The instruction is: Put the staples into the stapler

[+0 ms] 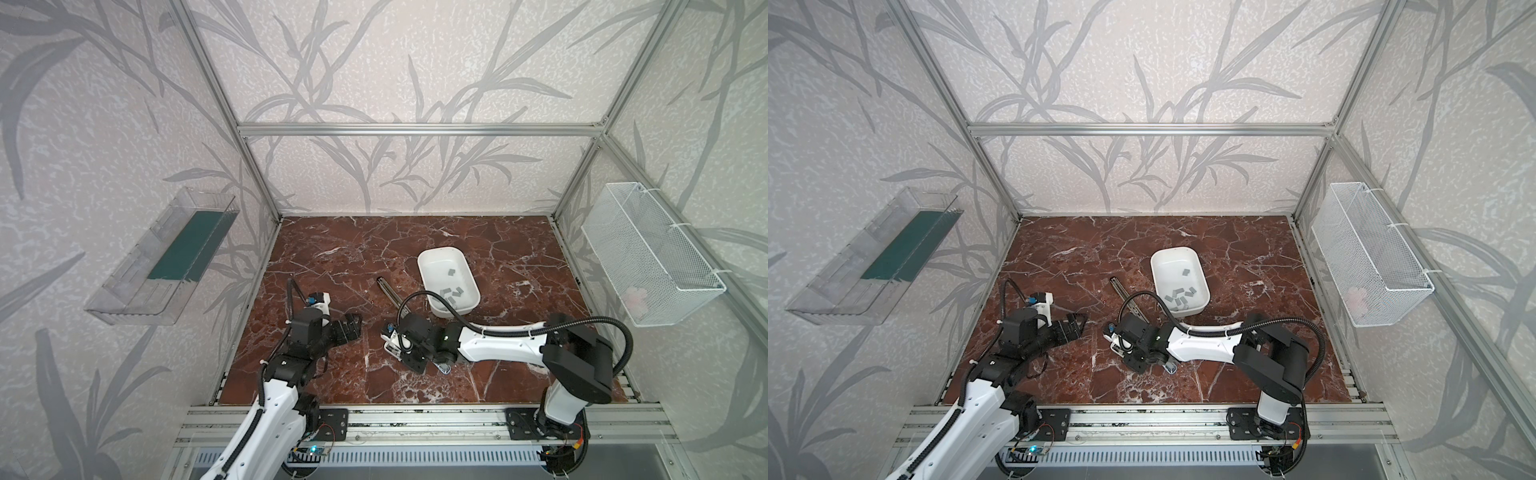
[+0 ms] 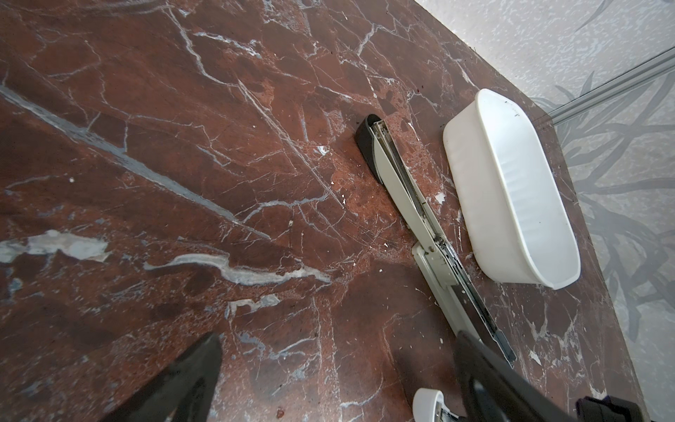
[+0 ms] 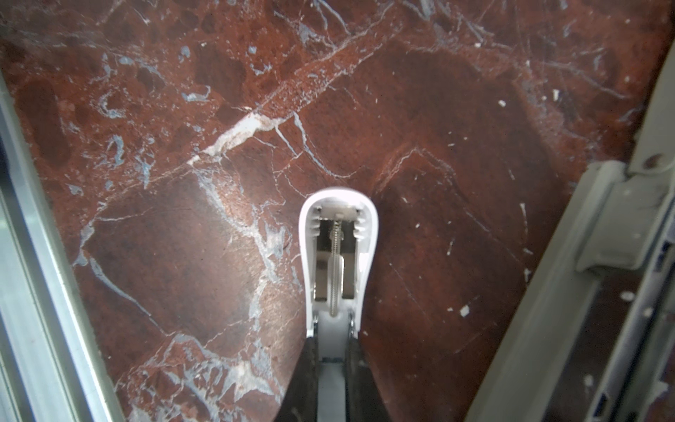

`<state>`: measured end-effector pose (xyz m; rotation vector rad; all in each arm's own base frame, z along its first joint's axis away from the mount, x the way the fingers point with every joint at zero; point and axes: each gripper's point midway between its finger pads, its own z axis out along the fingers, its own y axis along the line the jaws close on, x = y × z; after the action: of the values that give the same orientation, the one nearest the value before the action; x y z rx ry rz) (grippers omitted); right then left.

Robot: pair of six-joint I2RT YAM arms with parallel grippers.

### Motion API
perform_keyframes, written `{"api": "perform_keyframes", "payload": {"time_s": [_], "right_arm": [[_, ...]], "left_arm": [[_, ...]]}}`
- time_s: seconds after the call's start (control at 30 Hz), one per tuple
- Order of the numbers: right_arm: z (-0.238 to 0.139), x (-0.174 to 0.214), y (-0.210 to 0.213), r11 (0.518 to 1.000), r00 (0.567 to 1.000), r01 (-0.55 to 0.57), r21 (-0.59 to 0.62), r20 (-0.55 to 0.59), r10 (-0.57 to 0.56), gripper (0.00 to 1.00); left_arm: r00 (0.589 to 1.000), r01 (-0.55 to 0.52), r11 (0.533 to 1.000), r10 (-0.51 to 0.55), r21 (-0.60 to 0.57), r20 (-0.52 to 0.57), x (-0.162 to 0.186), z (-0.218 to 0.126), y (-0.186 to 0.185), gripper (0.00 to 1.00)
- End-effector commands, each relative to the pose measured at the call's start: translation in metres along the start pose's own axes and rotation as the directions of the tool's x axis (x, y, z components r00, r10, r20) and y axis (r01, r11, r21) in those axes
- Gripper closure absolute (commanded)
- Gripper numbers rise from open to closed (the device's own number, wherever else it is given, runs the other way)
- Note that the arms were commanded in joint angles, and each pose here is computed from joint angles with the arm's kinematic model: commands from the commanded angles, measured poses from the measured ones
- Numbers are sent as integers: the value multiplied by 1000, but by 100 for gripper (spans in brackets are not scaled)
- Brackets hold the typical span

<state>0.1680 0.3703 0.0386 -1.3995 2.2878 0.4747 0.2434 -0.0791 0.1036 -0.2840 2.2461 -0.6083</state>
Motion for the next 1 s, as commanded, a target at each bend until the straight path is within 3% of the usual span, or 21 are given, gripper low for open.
{"api": "perform_keyframes", "payload": {"time_s": [0.0, 0.97], "right_arm": [[-2, 9, 1, 1000, 999, -22, -3, -38, 22, 96], [-23, 19, 3, 998, 997, -69, -4, -21, 68, 82]], "left_arm": [[1000, -9, 1000, 9, 1, 12, -3, 0, -1, 1], [1000, -8, 1000, 8, 3, 17, -4, -1, -1, 1]]}}
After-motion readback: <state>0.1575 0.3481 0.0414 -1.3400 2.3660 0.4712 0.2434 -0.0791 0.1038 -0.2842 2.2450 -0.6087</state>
